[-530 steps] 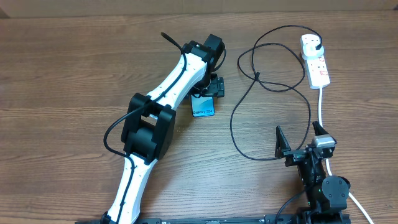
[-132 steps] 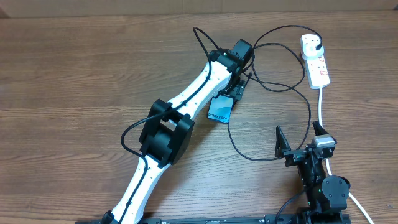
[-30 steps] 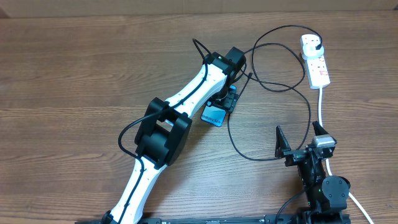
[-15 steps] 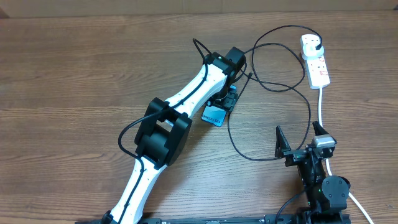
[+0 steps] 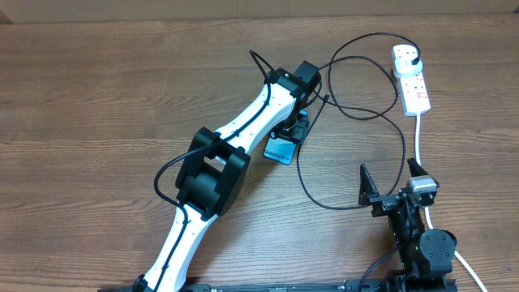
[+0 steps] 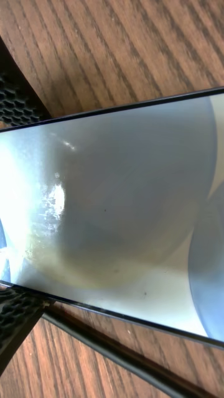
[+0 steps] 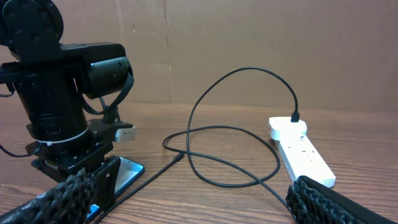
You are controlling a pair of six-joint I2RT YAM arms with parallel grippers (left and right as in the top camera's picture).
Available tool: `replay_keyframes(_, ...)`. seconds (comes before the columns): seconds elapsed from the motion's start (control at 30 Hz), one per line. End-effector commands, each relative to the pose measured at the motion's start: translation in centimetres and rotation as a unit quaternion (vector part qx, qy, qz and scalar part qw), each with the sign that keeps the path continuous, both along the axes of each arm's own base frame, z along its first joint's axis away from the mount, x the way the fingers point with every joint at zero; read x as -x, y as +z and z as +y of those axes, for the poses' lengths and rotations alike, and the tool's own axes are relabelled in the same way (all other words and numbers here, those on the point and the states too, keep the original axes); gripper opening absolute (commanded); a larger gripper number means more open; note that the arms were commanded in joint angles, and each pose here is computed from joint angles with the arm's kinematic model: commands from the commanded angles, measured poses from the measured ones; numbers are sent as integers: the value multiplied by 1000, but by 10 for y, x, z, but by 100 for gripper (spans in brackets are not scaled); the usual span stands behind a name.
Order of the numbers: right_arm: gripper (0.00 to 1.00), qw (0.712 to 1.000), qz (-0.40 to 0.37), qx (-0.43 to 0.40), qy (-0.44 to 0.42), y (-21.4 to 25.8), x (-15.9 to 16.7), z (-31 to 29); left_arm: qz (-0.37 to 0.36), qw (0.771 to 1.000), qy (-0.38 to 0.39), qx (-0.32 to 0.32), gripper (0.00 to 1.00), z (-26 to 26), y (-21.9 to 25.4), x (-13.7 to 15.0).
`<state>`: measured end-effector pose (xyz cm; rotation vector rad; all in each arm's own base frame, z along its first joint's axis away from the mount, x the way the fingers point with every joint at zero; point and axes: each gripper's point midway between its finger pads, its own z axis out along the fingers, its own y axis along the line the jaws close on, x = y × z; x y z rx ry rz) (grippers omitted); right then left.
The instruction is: Plug charger to phone and switch on socket
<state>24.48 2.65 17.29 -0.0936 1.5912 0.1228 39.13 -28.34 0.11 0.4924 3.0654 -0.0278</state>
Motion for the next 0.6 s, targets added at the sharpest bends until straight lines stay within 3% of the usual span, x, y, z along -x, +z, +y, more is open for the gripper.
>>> replay_keyframes(0.0, 100, 1000, -1, 1, -1, -2, 0, 0, 28, 999, 35, -24, 67, 13, -25, 7)
replay_keyframes(0.57, 100, 1000, -1, 1, -1, -2, 0, 0, 30, 996, 86, 1, 68, 25, 17, -15)
